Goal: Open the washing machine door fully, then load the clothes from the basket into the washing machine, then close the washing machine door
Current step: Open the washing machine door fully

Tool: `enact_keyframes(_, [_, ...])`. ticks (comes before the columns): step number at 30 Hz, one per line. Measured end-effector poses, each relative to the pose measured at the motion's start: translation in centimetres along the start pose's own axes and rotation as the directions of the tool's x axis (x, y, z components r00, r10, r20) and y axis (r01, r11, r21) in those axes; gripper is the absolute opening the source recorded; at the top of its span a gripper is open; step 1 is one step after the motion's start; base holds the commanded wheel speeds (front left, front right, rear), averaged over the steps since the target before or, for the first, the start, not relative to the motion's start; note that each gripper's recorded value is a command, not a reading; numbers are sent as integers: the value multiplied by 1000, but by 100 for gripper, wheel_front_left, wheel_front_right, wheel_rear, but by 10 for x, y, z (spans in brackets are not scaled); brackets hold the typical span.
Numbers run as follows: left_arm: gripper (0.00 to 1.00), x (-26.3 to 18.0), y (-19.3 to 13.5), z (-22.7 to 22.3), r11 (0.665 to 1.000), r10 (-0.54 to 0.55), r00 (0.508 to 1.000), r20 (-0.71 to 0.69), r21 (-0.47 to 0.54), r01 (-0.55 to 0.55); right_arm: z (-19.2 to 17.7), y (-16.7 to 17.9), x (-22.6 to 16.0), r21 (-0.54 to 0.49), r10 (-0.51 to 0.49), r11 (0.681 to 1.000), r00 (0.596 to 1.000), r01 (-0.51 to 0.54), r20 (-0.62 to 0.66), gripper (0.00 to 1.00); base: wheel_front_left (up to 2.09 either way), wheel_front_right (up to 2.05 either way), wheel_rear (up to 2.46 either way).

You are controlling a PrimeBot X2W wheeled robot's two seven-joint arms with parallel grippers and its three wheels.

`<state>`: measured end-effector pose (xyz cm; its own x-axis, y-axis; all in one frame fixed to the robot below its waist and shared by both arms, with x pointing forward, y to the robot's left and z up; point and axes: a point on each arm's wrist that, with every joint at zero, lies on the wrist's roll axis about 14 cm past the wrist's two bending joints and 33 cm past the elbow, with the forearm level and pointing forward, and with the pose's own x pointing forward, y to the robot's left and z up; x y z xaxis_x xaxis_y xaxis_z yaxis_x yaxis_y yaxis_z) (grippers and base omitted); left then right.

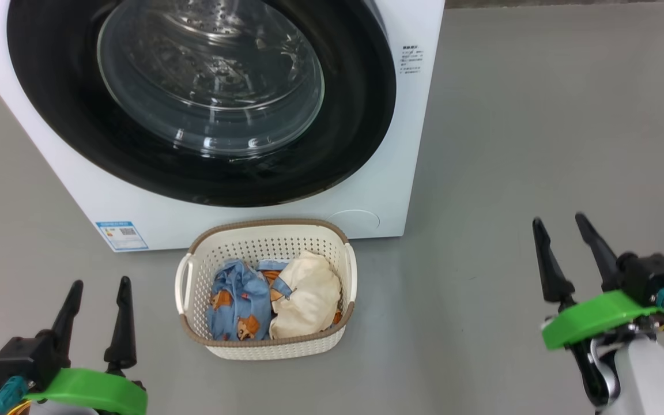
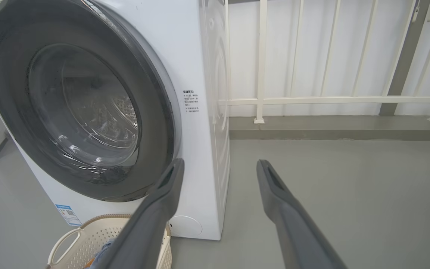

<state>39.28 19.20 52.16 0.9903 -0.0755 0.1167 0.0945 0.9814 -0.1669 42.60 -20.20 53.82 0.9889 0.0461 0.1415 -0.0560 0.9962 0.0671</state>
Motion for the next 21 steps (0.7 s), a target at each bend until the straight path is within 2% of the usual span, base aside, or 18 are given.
enact_keyframes(8, [100,-1,3,-6,1000,7,1000,-16,0,-7,37,10,33,77,11,997,993,-20,117,100,0,0,0])
enact_keyframes(14, [100,-2,7,-12,1000,18,999,-35,3,-18,86,25,65,171,29,982,964,-76,263,100,0,0,0])
enact_keyframes(18, [100,-2,10,-13,1000,26,999,-40,5,-26,111,30,80,243,21,964,942,-108,336,100,0,0,0])
enact_keyframes(21, [100,0,13,-11,999,33,999,-33,8,-33,126,27,90,328,-12,937,926,-122,378,100,0,0,0])
